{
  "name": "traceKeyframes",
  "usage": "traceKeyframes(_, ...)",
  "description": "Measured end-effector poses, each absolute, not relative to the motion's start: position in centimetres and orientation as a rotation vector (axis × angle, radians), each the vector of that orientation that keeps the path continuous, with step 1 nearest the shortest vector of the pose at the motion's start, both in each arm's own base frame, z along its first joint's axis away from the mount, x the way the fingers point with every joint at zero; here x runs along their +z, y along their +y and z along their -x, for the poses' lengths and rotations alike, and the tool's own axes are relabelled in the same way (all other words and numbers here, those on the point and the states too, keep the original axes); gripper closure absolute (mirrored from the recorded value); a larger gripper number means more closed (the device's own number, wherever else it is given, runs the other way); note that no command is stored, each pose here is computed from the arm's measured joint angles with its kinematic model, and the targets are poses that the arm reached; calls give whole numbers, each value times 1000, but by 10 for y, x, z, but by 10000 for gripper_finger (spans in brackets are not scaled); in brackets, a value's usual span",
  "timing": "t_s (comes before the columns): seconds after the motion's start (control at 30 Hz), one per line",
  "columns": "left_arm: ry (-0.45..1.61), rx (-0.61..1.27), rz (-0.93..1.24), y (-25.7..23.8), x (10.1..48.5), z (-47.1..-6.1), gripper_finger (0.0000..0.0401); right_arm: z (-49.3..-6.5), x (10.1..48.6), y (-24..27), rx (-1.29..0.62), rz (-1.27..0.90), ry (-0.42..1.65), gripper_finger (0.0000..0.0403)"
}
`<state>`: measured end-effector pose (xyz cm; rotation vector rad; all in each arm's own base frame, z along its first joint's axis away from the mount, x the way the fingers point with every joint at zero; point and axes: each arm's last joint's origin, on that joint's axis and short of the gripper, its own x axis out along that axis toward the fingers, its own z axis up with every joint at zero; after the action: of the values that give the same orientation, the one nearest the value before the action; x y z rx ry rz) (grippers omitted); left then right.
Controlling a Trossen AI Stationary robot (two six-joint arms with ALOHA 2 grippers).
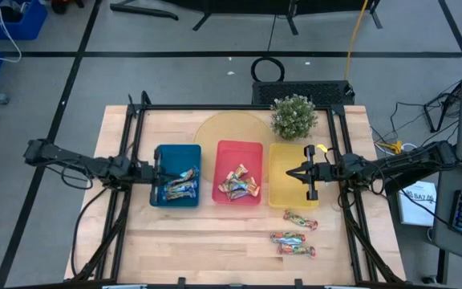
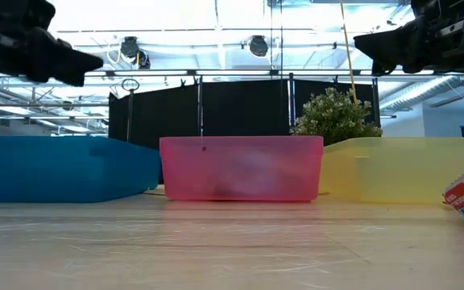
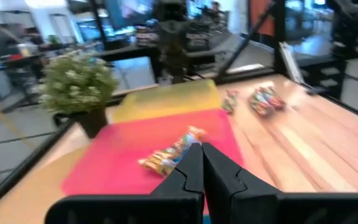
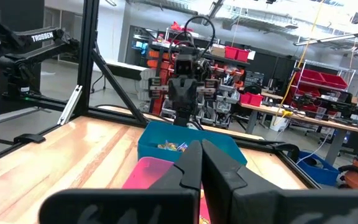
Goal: Pick and place Granola Bars by type
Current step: Put the red granola bar into the yellow bin
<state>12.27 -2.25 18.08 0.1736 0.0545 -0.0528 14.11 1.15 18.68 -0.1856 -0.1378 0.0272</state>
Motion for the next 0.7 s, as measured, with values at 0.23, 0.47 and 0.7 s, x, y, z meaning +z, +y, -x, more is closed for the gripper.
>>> traceKeyframes(0.23,30,-62,-246,-22,186,-118,398,-141,187,12,31,148,-136,403)
traceKeyframes(0.47,22,-42,-260,-19,177,-109,398,-141,185,12,32,148,-124,403)
traceKeyframes(0.7,109,-73,-254,-13,157,-107,398,-141,183,12,31,136,-105,403)
